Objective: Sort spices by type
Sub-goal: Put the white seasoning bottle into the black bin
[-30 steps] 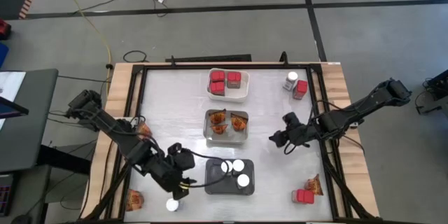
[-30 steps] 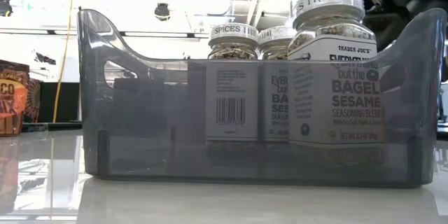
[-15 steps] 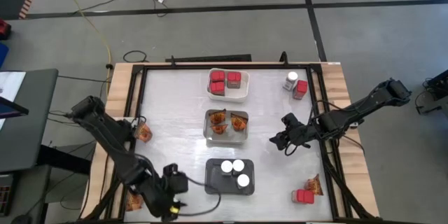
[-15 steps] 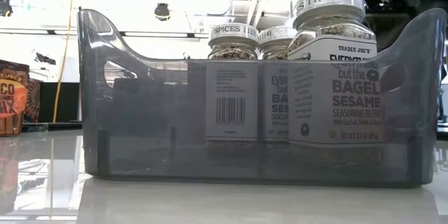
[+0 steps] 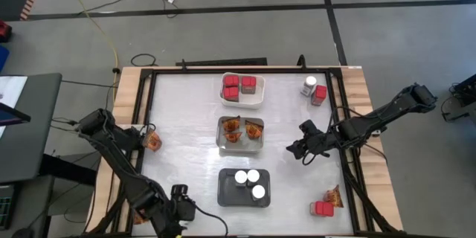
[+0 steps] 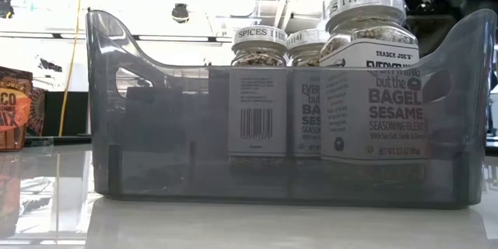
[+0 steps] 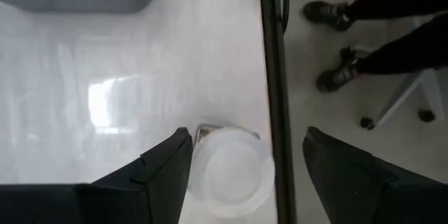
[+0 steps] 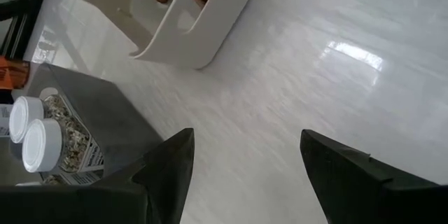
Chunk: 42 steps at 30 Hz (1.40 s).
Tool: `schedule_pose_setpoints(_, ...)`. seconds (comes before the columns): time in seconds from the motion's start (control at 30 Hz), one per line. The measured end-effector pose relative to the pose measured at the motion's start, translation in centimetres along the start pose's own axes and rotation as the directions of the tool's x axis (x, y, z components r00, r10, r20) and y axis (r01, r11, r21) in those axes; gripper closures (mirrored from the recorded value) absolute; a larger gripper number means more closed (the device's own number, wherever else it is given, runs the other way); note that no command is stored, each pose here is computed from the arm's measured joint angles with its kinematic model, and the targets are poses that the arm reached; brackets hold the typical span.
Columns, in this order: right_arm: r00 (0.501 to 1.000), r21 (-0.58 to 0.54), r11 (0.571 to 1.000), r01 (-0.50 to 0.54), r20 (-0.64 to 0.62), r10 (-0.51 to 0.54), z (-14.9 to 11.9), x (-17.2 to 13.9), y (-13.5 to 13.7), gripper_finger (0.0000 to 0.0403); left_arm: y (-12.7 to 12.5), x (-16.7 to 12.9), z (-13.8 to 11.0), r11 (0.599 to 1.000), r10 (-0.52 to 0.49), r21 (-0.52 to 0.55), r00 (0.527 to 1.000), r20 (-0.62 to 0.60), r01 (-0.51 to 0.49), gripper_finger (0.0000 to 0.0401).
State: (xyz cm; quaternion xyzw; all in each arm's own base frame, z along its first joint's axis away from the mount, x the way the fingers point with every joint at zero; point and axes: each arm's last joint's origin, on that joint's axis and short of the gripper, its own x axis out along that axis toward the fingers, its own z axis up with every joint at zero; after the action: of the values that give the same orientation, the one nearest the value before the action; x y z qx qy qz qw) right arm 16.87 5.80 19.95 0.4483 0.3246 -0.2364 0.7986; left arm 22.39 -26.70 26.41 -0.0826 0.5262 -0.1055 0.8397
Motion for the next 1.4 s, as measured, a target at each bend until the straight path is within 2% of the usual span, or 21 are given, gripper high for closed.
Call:
schedule_pose_setpoints(0.37, 1.000, 0.027, 1.000, 0.000, 0.000, 0.000, 0.0, 0.0, 0.0, 0.0117, 0.9, 1.0, -1.1, 0.999, 0.048, 0.024, 0.997, -0.059, -0.047, 0.0143)
schedule_pose_setpoints(0.57, 1.000, 0.030, 1.000, 0.000, 0.000, 0.000, 0.0, 0.0, 0.0, 0.0117, 0.8, 1.0, -1.2, 0.993, 0.038, 0.113, 0.997, -0.071, -0.030, 0.0143)
schedule_pose_setpoints(0.87, 1.000, 0.028, 1.000, 0.003, 0.000, -0.003, 0.0, 0.0, 0.0, 0.0117, 0.7, 4.0, -2.0, 0.966, 0.085, 0.253, 0.984, -0.153, -0.044, 0.0143)
schedule_pose_setpoints(1.03, 1.000, 0.027, 1.000, 0.008, -0.001, -0.008, 0.0, 0.0, -0.1, 0.0117, 0.7, 4.2, -2.0, 0.965, 0.089, 0.258, 0.984, -0.156, -0.047, 0.0153)
schedule_pose_setpoints(1.2, 1.000, 0.027, 1.000, 0.011, -0.001, -0.011, 0.0, 0.0, -0.1, 0.0117, 0.7, 4.2, -1.9, 0.965, 0.092, 0.256, 0.984, -0.154, -0.050, 0.0206)
schedule_pose_setpoints(1.4, 1.000, 0.027, 1.000, 0.010, -0.001, -0.010, 0.0, 0.0, -0.1, 0.0117, 1.2, 3.4, -1.3, 0.978, 0.082, 0.204, 0.987, -0.139, -0.052, 0.0209)
